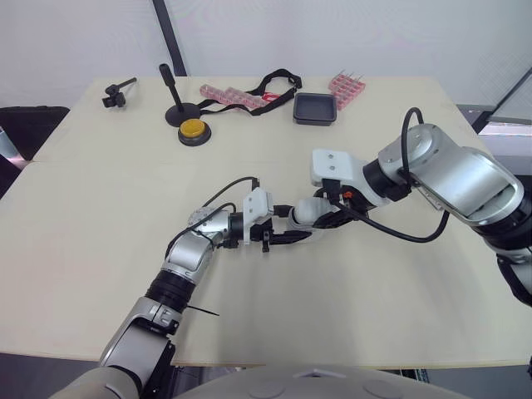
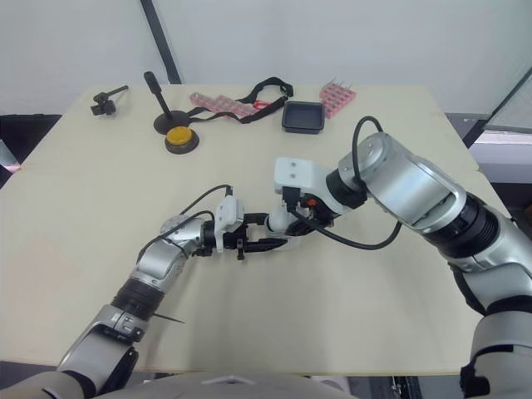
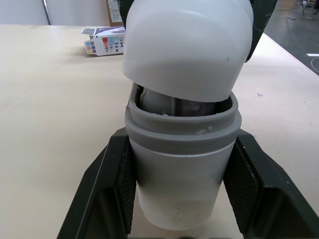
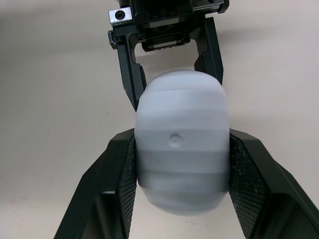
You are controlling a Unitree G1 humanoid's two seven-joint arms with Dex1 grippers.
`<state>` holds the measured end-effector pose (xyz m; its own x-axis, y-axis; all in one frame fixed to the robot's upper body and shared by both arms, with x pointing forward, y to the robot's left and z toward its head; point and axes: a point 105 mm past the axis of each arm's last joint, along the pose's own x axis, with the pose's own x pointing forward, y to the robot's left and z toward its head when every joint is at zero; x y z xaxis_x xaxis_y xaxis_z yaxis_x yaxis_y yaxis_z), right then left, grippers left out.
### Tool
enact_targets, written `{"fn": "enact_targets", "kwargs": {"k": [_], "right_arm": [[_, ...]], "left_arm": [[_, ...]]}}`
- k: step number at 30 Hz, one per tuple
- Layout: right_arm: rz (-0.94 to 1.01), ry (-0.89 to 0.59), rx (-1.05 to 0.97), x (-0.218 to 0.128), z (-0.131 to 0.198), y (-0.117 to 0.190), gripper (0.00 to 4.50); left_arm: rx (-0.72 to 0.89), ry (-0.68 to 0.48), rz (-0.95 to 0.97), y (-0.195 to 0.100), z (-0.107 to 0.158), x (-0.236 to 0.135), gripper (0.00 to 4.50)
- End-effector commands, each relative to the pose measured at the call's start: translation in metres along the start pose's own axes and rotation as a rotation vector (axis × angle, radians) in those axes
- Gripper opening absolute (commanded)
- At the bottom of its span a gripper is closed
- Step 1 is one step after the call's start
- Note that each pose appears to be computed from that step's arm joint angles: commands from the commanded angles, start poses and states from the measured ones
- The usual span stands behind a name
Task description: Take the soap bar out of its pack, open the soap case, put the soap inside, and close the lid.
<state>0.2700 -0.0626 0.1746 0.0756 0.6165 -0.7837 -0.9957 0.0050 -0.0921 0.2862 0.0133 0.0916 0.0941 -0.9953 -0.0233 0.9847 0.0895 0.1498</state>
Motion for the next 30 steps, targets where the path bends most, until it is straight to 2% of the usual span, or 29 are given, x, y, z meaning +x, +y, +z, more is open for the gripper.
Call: {"fn": "enact_targets", "kwargs": {"k": [1, 20, 21, 22, 24, 30], "right_arm": [[0.013, -0.031, -0.025, -0.0005, 0.0077, 0.0032, 2.06], [0.048, -0.005, -0.006, 0.0045, -0.0003, 0.0042, 2.06], [0.037, -0.009, -0.02, 0.0044, 0.0007, 0.0026, 2.84], [0.023, -0.015, -0.036, 0.004, 0.002, 0.0007, 2.84], [0.017, -0.021, -0.054, 0.0036, 0.0037, 0.0001, 3.57], [0.009, -0.018, -0.056, 0.0037, 0.0034, -0.0015, 3.57]], "left_arm": [[-0.003, 0.025, -0.008, -0.0017, -0.0036, -0.0026, 1.9], [-0.009, 0.024, -0.001, -0.0021, -0.0036, -0.0028, 1.9], [-0.01, 0.025, -0.001, -0.0022, -0.0037, -0.0027, 1.9], [-0.01, 0.025, -0.001, -0.0022, -0.0037, -0.0026, 1.9], [-0.011, 0.026, -0.002, -0.0023, -0.0038, -0.0025, 1.9], [-0.014, 0.026, -0.006, -0.0028, -0.004, -0.0021, 1.9]]}}
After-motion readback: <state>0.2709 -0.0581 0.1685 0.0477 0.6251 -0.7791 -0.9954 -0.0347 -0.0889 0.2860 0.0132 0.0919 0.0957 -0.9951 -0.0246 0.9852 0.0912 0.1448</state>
